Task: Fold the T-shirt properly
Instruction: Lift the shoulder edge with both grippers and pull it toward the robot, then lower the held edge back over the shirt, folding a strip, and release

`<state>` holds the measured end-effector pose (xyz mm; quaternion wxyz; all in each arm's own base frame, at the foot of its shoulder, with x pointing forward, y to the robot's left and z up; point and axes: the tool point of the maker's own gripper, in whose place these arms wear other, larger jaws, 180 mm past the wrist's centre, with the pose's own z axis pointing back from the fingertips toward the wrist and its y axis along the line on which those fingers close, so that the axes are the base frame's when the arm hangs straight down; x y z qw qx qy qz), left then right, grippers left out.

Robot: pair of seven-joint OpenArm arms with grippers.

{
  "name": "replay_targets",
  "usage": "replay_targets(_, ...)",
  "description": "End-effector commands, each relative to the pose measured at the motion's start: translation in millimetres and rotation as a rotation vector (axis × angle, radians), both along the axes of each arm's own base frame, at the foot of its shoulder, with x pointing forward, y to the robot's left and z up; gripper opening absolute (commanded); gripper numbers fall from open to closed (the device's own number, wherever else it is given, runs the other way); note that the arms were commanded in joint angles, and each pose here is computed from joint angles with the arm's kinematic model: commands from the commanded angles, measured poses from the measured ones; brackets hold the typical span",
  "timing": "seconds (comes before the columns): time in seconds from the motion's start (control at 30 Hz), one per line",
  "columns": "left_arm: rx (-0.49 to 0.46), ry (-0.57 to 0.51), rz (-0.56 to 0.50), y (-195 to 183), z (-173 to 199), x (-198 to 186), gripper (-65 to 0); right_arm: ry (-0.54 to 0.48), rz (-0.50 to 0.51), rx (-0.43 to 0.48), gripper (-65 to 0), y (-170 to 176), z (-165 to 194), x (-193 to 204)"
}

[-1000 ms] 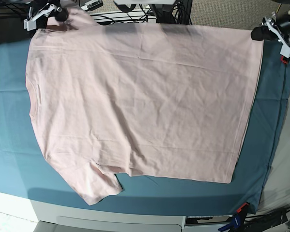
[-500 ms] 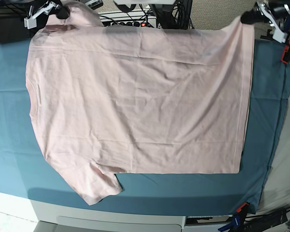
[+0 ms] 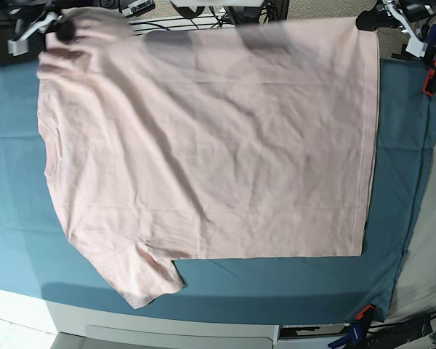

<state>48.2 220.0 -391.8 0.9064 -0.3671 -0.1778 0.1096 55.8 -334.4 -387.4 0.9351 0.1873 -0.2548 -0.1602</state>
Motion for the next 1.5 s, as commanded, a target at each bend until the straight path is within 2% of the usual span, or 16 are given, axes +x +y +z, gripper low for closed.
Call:
replay_targets(0.0,0.002,-0.013,-0.009,3,6,1,-65.0,-0.025,0.008,-0.026,-65.0,-9,11,4)
replay_targets(0.2,0.012,-0.011,-0.012,4,5,1,-65.0,-0.034,-0.001,-0.011,-65.0,-10,15,5)
replay_targets(0.4,0.009,-0.015,-0.013,3,6,1,-65.0,-0.035,-0.004,0.041,-65.0,-2,17,3)
replay_targets(0.6,0.014,-0.109,-0.117,-13,27,10,-65.0,-0.017,-0.022,0.104,-65.0,9,17,-12)
replay_targets(0.87,0.063,-0.195,-0.234,-33,53,18,-65.0,-0.003,-0.051,0.137,-65.0,9,25,-27)
replay_targets(1.03,0.075,-0.223,-0.250,-37,58,22,-65.0,-0.050,-0.059,0.105,-65.0,-2,41,-20)
replay_targets(1.2,0.086,-0.252,-0.238,-35,60,31,-65.0,-0.129,-0.006,0.044,-65.0,-1,64,1)
replay_targets(1.33,0.138,-0.293,-0.235,-29,59,47,-65.0,-0.207,0.050,0.021,-65.0,9,79,25)
replay_targets(1.47,0.182,-0.336,-0.237,-25,59,63,-65.0,-0.304,0.056,0.012,-65.0,11,90,52)
